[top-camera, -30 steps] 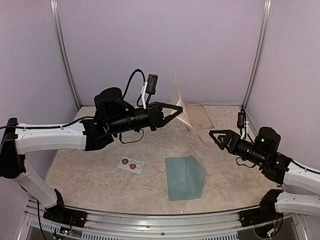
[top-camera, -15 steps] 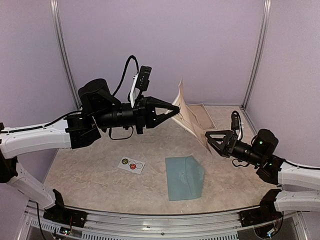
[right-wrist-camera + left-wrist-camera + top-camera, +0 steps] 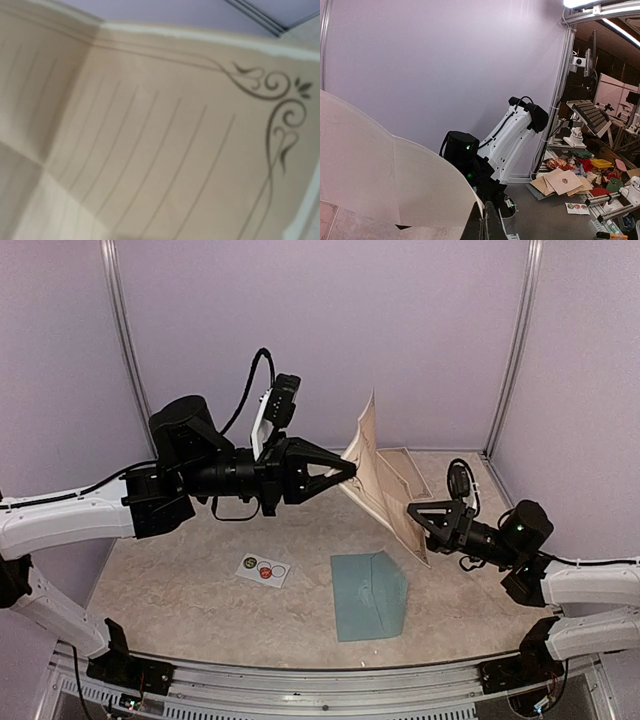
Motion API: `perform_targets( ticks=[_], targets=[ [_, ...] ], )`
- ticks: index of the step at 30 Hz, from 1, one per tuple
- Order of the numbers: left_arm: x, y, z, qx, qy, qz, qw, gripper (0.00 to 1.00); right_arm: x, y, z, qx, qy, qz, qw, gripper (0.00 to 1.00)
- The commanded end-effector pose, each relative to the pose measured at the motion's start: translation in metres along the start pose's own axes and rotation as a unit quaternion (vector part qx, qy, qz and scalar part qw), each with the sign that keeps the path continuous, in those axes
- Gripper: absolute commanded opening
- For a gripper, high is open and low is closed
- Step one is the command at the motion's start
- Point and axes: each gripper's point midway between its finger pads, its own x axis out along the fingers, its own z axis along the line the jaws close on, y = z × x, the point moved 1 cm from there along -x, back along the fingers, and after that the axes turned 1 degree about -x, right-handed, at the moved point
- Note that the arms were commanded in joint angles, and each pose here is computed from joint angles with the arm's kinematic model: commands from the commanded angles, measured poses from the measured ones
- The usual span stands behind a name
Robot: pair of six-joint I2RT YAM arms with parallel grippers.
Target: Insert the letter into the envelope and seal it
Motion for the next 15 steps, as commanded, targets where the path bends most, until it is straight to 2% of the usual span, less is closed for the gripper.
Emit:
perform_targets(
  ticks=[1,5,10,11,12,15],
  targets=[
    [-0.008,-0.01,-0.014,0.019,0.011,-0.008,1.0,0.0,-0.006,-0.007,0.023,-0.022,-0.05,-0.019,0.998,0.6],
    [-0.01,-0.007,-0.014,0.015,0.006,0.003,1.0,0.0,-0.01,-0.012,0.025,-0.034,-0.038,-0.033,0.998,0.38],
    [-0.01,0.002,-0.008,0.008,-0.01,0.017,1.0,0.0,-0.021,-0.021,0.032,-0.057,-0.029,-0.066,0.996,0.0],
    [-0.011,0.003,-0.005,0.006,-0.016,0.018,1.0,0.0,-0.023,-0.022,0.033,-0.063,-0.028,-0.073,0.995,0.0],
    [-0.012,0.005,-0.003,0.004,-0.023,0.019,1.0,0.06,-0.026,-0.024,0.035,-0.07,-0.026,-0.081,0.994,0.0],
    [-0.02,0.006,0.007,-0.005,-0.05,0.013,0.999,0.37,-0.033,-0.028,0.041,-0.092,-0.024,-0.099,0.991,0.0]
  ],
)
